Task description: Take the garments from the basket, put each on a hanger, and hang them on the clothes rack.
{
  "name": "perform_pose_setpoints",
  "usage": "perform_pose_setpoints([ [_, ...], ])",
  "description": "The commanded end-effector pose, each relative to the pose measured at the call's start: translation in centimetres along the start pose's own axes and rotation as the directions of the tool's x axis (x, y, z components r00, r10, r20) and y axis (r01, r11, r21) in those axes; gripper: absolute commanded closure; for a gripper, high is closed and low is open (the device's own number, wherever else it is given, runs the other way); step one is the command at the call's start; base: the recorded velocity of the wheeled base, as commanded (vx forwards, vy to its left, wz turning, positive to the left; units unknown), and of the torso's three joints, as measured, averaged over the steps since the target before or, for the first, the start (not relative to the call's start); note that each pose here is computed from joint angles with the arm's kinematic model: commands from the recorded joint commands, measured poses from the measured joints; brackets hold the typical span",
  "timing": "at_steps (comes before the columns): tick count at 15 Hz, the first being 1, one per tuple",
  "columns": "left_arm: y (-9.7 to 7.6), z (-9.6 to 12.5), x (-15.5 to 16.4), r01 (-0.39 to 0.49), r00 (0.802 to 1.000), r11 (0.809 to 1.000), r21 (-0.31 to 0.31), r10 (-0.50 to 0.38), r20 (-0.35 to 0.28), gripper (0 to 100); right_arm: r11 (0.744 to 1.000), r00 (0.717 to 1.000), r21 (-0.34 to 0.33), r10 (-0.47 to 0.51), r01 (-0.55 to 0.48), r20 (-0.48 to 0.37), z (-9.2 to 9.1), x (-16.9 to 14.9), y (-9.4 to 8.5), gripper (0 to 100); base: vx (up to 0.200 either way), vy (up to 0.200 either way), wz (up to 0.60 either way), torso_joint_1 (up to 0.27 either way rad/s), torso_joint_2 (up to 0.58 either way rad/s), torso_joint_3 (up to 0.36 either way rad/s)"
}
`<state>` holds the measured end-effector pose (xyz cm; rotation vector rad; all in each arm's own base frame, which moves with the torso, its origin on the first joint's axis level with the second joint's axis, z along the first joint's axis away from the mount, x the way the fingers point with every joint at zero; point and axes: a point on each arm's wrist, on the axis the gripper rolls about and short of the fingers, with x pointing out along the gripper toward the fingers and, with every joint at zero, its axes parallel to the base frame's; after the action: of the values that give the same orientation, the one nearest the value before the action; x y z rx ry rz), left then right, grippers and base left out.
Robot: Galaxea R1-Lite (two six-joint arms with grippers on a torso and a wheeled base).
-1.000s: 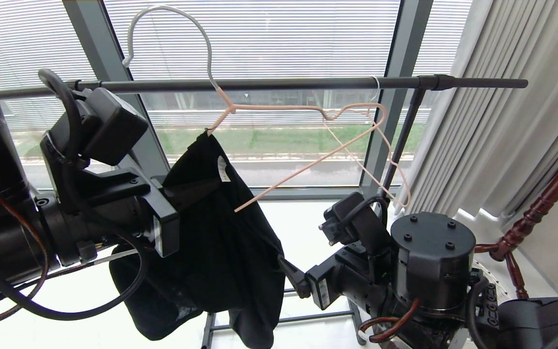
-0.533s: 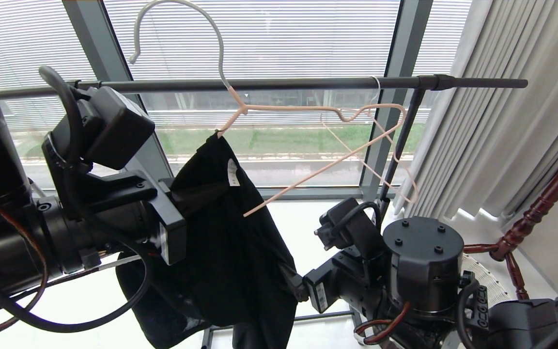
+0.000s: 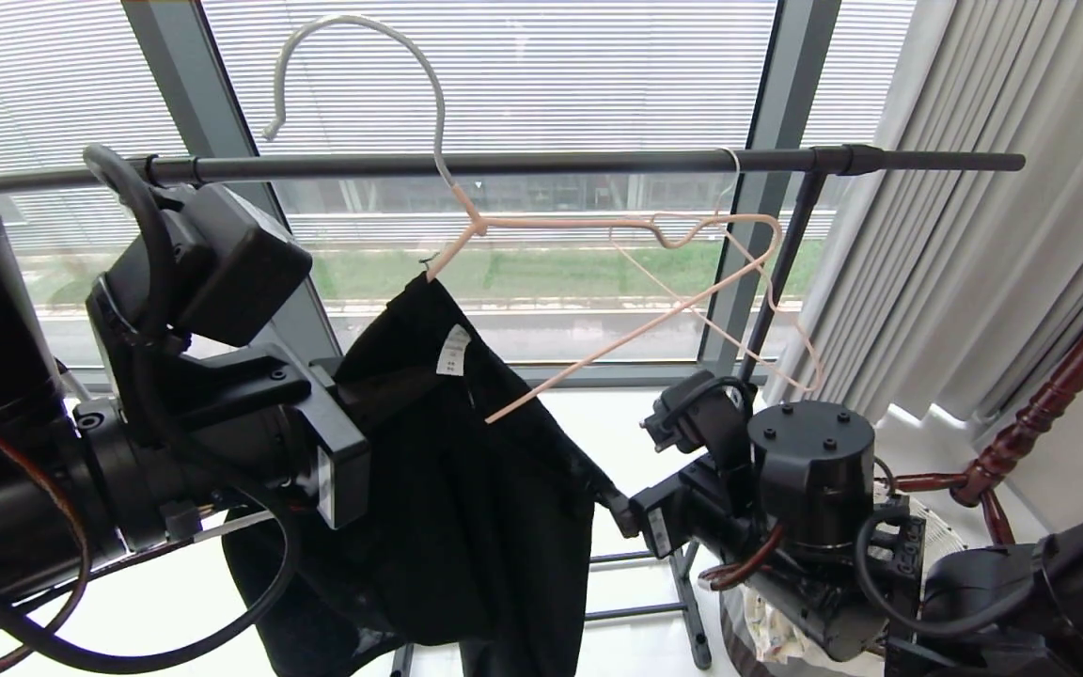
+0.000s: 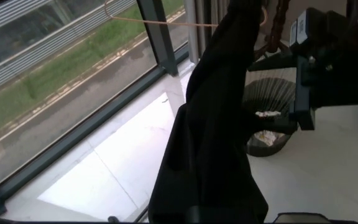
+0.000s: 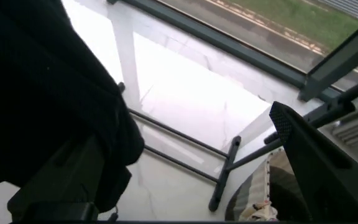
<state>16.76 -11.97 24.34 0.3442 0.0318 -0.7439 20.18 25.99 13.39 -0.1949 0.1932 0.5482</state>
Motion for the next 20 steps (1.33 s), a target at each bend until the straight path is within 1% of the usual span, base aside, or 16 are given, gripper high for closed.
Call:
perform_pose_setpoints([
  [1,-0.2,-0.3,-0.5,-0.002,1.000,1.000,-0.001,0.002,-0.002,100,0.992,0.992,0.008,-0.124,0.124,0.006,0.5,0.7,-4.0,0,0.000,0.000,0.00,0.000,0.00,0.000],
  [3,-0.3,-0.6,-1.0,0.000,1.000,1.000,-0.001,0.000,-0.007,100,0.979,0.979,0.023,-0.203,0.203,0.019,1.1,0.7,-6.8,0,0.000,0.000,0.00,0.000,0.00,0.000],
  [6,-0.7,-1.2,-1.9,0.004,1.000,1.000,0.002,-0.004,-0.012,100,0.960,0.959,0.054,-0.279,0.276,0.047,2.1,0.0,-9.5,0,0.000,0.000,0.00,0.000,0.00,0.000],
  [8,-0.9,-1.7,-2.1,0.011,1.000,1.000,0.004,-0.011,-0.023,100,0.950,0.949,0.067,-0.308,0.304,0.060,2.5,-0.4,-10.5,0,0.000,0.000,0.00,0.000,0.00,0.000],
  [11,-1.1,-2.2,-2.2,0.020,0.999,1.000,0.006,-0.020,-0.039,100,0.945,0.942,0.082,-0.325,0.318,0.086,3.2,-1.0,-11.1,0,0.000,0.000,0.00,0.000,0.00,0.000],
  [12,-1.2,-2.5,-2.2,0.027,0.998,0.999,0.020,-0.026,-0.048,100,0.943,0.940,0.088,-0.328,0.320,0.099,3.6,-1.2,-11.2,0,0.000,0.000,0.00,0.000,0.00,0.000],
  [14,-1.4,-3.1,-2.1,0.051,0.997,0.996,0.068,-0.046,-0.069,100,0.944,0.938,0.094,-0.327,0.317,0.115,4.0,-1.5,-11.3,0,0.000,0.000,0.00,0.000,0.00,0.000],
  [16,-1.7,-4.1,-1.9,0.089,0.992,0.989,0.117,-0.077,-0.102,100,0.943,0.936,0.098,-0.328,0.317,0.124,4.3,-1.8,-11.3,0,0.000,0.000,0.00,0.000,0.00,0.000],
  [17,-1.8,-4.6,-1.7,0.098,0.989,0.987,0.130,-0.082,-0.123,100,0.943,0.935,0.100,-0.329,0.317,0.130,4.5,-2.0,-11.4,0,0.000,0.000,0.00,0.000,0.00,0.000],
  [20,-2.0,-5.4,-0.5,0.119,0.980,0.983,0.137,-0.094,-0.178,100,0.944,0.934,0.107,-0.324,0.311,0.151,5.1,-2.7,-11.3,0,0.000,0.000,0.00,0.000,0.00,0.000],
])
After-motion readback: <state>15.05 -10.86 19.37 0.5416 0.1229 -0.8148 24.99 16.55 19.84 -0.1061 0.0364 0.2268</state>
